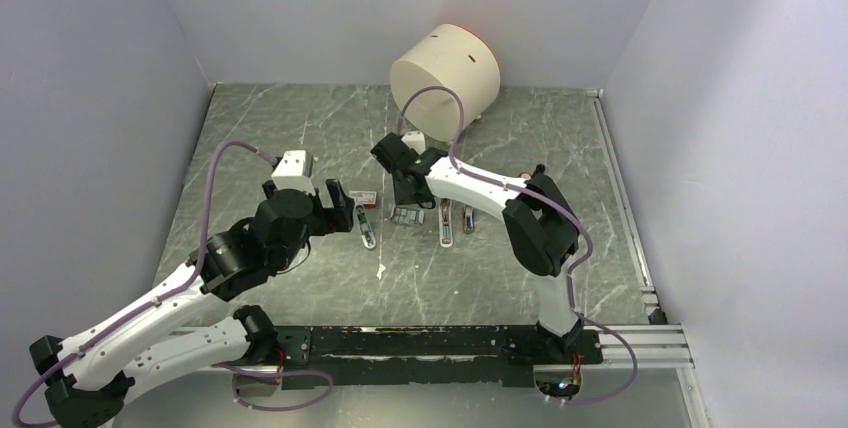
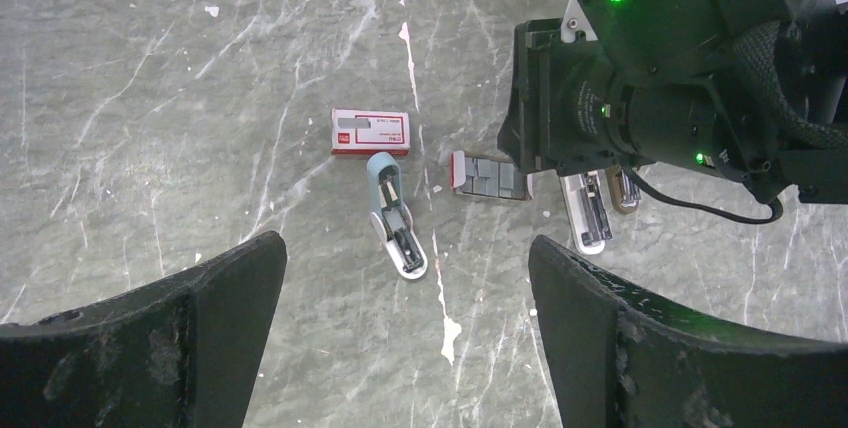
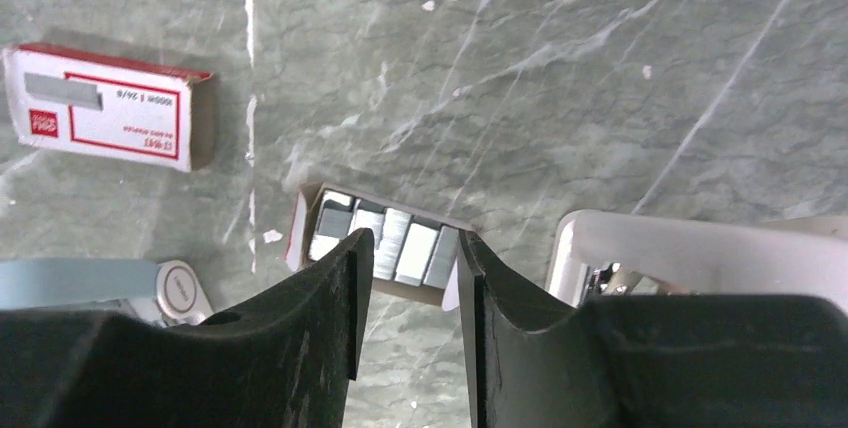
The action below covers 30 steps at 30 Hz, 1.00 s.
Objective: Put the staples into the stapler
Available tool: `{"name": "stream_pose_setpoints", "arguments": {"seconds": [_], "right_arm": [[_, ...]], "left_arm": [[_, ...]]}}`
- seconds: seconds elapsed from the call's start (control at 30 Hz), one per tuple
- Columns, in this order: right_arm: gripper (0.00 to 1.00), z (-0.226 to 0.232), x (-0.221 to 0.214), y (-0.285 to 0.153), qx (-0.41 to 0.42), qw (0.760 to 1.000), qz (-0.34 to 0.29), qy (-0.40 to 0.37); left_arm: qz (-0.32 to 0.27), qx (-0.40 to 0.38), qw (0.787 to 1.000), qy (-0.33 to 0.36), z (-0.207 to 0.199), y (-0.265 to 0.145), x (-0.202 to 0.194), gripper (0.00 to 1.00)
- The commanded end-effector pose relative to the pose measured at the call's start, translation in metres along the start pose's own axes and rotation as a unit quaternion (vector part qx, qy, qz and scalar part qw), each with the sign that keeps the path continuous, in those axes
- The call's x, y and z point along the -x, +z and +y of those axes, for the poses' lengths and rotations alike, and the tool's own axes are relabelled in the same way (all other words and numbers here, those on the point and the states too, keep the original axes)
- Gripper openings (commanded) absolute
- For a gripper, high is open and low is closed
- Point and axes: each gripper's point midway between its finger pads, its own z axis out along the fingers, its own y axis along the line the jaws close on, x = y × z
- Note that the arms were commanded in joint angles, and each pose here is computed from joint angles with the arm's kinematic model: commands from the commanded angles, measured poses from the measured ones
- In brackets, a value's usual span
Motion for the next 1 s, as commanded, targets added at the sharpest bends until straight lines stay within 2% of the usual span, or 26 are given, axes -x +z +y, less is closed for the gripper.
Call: {"name": "stream_pose_setpoints", "arguments": {"seconds": [0.0, 0.07, 0.13, 0.4, 0.67, 0.97], "right_arm": [[0.38, 0.004, -0.01, 0.001, 0.003, 1.0, 0.011, 0.005], [0.24, 0.005, -0.014, 0.003, 0.002, 1.0, 0.015, 0.003], [0.21, 0.004, -0.018, 0.006, -0.005, 1.0, 0.022, 0.001], [0.26, 0.003, -0.027, 0.015, -0.013, 0.999, 0.035, 0.001], [0.22, 0.0, -0.034, 0.02, -0.028, 0.999, 0.041, 0.0], [0.31, 0.001, -0.039, 0.024, -0.025, 0.999, 0.048, 0.004]], "left_arm": [[-0.004, -0.002, 1.0, -0.002, 0.001, 0.0, 0.002, 0.96], [-0.004, -0.002, 1.0, -0.001, 0.001, 0.0, 0.001, 0.96], [-0.004, -0.004, 1.0, -0.001, 0.0, 0.0, 0.0, 0.96], [-0.003, -0.002, 1.0, -0.002, 0.001, 0.0, 0.0, 0.96], [-0.002, 0.001, 1.0, -0.002, 0.003, 0.0, -0.001, 0.96], [-0.004, 0.002, 1.0, -0.002, 0.003, 0.0, 0.0, 0.96]]}}
